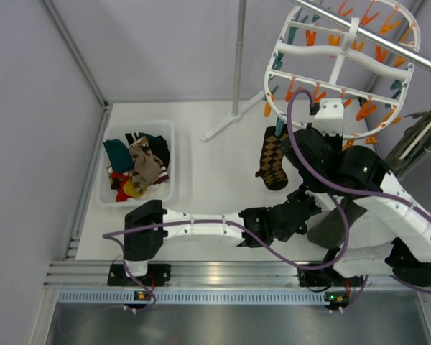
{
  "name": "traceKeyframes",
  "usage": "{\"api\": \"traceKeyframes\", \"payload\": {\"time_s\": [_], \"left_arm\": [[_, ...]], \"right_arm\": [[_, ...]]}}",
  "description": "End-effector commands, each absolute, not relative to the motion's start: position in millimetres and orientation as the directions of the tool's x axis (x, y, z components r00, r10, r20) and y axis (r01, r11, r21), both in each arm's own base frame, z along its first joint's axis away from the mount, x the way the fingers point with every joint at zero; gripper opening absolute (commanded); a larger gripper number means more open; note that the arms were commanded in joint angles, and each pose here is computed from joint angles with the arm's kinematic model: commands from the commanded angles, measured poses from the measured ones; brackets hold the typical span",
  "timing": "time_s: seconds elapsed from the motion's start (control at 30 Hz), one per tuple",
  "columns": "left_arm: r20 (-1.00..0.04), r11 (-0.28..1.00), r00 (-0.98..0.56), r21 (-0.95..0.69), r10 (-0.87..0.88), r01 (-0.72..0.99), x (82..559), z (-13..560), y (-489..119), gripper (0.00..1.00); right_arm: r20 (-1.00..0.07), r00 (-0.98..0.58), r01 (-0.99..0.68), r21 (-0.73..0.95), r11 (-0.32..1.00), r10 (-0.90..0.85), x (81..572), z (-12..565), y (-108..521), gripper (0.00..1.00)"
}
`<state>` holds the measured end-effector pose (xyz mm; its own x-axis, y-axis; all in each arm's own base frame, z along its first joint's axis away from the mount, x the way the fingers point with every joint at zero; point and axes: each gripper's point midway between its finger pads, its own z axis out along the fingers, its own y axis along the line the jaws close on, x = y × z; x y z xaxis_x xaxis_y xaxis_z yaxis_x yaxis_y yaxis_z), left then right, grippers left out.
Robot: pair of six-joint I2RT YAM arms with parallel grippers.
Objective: Remove the socks clipped to the hanger
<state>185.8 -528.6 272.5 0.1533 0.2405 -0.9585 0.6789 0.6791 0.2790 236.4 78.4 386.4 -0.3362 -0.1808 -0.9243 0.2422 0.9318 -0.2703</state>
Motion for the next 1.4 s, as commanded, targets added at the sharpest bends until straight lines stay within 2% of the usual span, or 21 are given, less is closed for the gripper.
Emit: {"api": "traceKeyframes", "payload": {"time_s": [0.0,0.03,0.07,0.27,0.37,0.4,0.47,0.53,0.6,0.63,0.67,0.8,0.83,1.0,1.13,1.27,1.3,1.37], "left_arm": [[-0.978,0.697,0.149,0.209,0.146,0.686,182.4,303.0,-521.2,0.0],[-0.977,0.691,0.145,0.214,0.159,0.69,182.2,295.2,-521.0,0.0],[-0.98,0.691,0.134,0.201,0.149,0.694,180.5,294.9,-519.5,0.0],[-0.984,0.719,0.052,0.159,0.168,0.677,189.5,258.3,-497.6,0.0],[-0.989,0.757,-0.006,0.111,0.15,0.644,203.8,246.8,-468.3,0.0],[-0.989,0.772,-0.02,0.1,0.144,0.628,209.1,245.7,-457.6,0.0],[-0.993,0.807,-0.064,0.041,0.098,0.589,218.7,251.5,-426.0,0.0],[-0.991,0.852,-0.096,0.025,0.088,0.522,229.9,257.4,-387.6,0.0],[-0.99,0.907,-0.13,-0.004,0.056,0.422,243.3,261.1,-353.2,0.0],[-0.982,0.922,-0.162,0.027,0.096,0.386,245.5,250.7,-334.5,0.0],[-0.982,0.936,-0.183,-0.024,0.043,0.351,246.5,259.7,-318.2,0.0],[-0.967,0.987,-0.253,-0.034,0.008,0.16,273.8,257.2,-241.9,0.0],[-0.966,0.991,-0.26,-0.037,-0.003,0.125,277.3,259.6,-227.0,0.0],[-0.963,0.995,-0.258,-0.063,-0.08,-0.073,294.9,289.1,-140.6,0.0],[-0.963,0.984,-0.246,-0.073,-0.111,-0.161,305.8,321.4,-101.9,0.0],[-0.928,0.974,-0.331,-0.113,-0.174,-0.198,328.6,320.8,-75.7,0.0],[-0.905,0.97,-0.361,-0.173,-0.225,-0.171,340.7,321.8,-65.9,0.0],[-0.866,0.965,-0.439,-0.164,-0.24,-0.202,357.4,303.2,-45.5,0.0]], "right_arm": [[-0.895,-0.361,0.243,-0.362,0.9,-0.262,227.2,387.6,62.4,0.25],[-0.896,-0.36,0.243,-0.36,0.901,-0.261,227.3,387.7,62.6,0.15],[-0.896,-0.36,0.242,-0.359,0.902,-0.26,227.2,387.5,62.6,0.13],[-0.904,-0.351,0.233,-0.337,0.912,-0.244,229.5,386.7,68.1,0.14],[-0.912,-0.343,0.206,-0.306,0.929,-0.225,230.3,386.4,73.2,0.2],[-0.913,-0.343,0.193,-0.298,0.935,-0.22,230.2,385.9,74.9,0.23],[-0.922,-0.329,0.163,-0.266,0.95,-0.202,233.1,385.6,83.6,0.38],[-0.933,-0.32,0.115,-0.213,0.97,-0.167,231.8,385.9,90.5,0.58],[-0.942,-0.311,0.062,-0.156,0.986,-0.13,230.9,386.1,99.3,0.64],[-0.944,-0.309,0.042,-0.14,0.989,-0.12,230.5,386.5,102.6,0.69],[-0.944,-0.308,0.024,-0.13,0.991,-0.116,230.2,385.4,105.5,0.73],[-0.953,-0.298,-0.087,-0.032,0.996,-0.057,222.6,389.7,119.6,0.91],[-0.956,-0.29,-0.11,-0.005,0.994,-0.037,222.2,392.2,124.6,0.99],[-0.952,-0.304,-0.324,0.08,0.943,-0.024,199.7,395.8,145.7,0.99],[-0.949,-0.314,-0.487,0.129,0.864,-0.035,176.9,396.9,161.5,0.99],[-0.954,-0.296,-0.697,0.182,0.694,-0.047,139.0,397.2,182.8,0.99],[-0.955,-0.293,-0.716,0.188,0.672,-0.046,134.3,396.7,184.3,1.0],[-0.954,-0.299,-0.74,0.208,0.64,-0.036,124.8,392.0,183.5,0.99]]}}
